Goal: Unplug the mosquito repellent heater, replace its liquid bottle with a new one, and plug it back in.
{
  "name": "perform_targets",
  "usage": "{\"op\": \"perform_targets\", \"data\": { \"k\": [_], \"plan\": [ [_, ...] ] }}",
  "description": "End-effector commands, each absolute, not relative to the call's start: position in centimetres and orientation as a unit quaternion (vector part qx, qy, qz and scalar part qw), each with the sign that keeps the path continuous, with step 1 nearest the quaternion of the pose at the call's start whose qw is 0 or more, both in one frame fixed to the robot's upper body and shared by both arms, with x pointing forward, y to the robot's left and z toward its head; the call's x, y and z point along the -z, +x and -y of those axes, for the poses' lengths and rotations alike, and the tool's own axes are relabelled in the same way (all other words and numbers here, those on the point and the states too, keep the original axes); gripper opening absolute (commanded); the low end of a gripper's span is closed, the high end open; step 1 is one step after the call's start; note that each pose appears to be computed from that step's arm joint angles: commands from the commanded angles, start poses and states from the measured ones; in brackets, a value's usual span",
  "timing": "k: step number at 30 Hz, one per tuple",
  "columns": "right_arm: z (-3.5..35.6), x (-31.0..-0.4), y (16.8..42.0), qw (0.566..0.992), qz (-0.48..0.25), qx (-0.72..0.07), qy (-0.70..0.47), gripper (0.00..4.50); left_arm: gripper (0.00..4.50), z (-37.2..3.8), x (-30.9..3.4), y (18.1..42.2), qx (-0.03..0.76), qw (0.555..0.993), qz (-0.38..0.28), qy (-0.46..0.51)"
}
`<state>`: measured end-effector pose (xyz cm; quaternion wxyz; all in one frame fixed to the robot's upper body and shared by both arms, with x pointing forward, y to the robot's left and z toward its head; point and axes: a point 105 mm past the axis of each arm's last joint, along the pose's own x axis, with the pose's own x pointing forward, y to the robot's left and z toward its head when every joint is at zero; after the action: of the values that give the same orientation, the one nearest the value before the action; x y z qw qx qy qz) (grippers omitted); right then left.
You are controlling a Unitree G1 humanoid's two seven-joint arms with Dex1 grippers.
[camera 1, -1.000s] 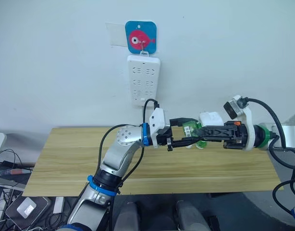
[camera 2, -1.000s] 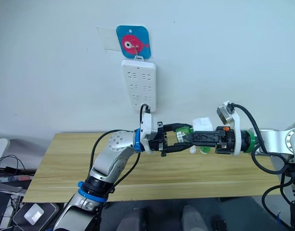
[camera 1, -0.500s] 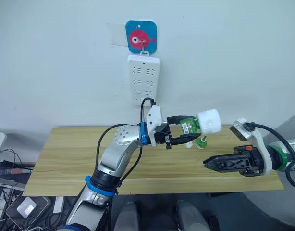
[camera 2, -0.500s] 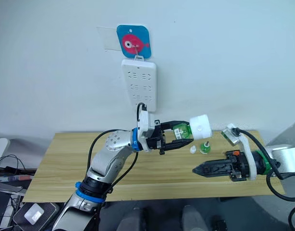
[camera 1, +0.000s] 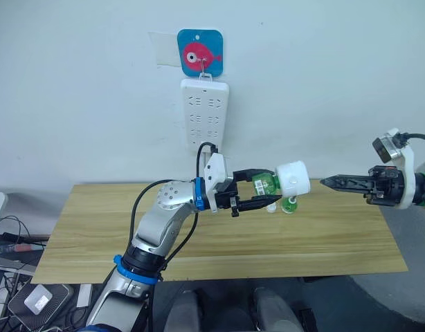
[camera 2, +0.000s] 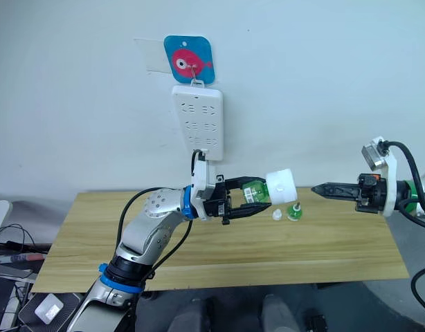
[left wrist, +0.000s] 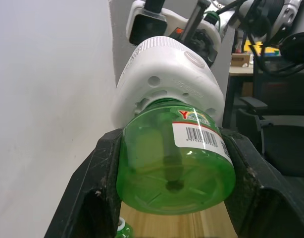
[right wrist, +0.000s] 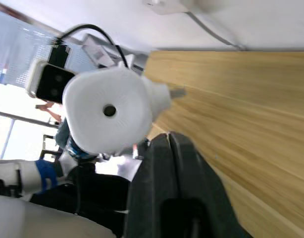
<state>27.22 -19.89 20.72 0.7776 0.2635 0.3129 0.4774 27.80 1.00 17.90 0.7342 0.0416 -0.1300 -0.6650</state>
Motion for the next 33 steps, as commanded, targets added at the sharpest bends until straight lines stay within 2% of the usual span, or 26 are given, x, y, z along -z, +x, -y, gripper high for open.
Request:
{"op": "perform_targets", "data": {
  "k": [1,14,23,33],
  "plan": [
    [18.8,-22.7,27.0,0.767,-0.287,-0.510,0.264,0.01,2.27,-0.8,-19.0,26.7,0.677,0.718,0.154,0.039],
    [17.2,-22.8,26.8,0.751,-0.293,-0.529,0.264,0.01,2.27,-0.6,-18.8,26.4,0.675,0.721,0.155,0.038],
    [16.4,-23.4,25.8,0.737,-0.294,-0.551,0.260,0.01,2.27,-0.4,-18.9,26.7,0.671,0.723,0.159,0.038],
    [17.1,-22.5,26.1,0.753,-0.301,-0.524,0.263,0.01,2.27,-0.4,-19.0,26.7,0.668,0.725,0.161,0.039]
  ]
}}
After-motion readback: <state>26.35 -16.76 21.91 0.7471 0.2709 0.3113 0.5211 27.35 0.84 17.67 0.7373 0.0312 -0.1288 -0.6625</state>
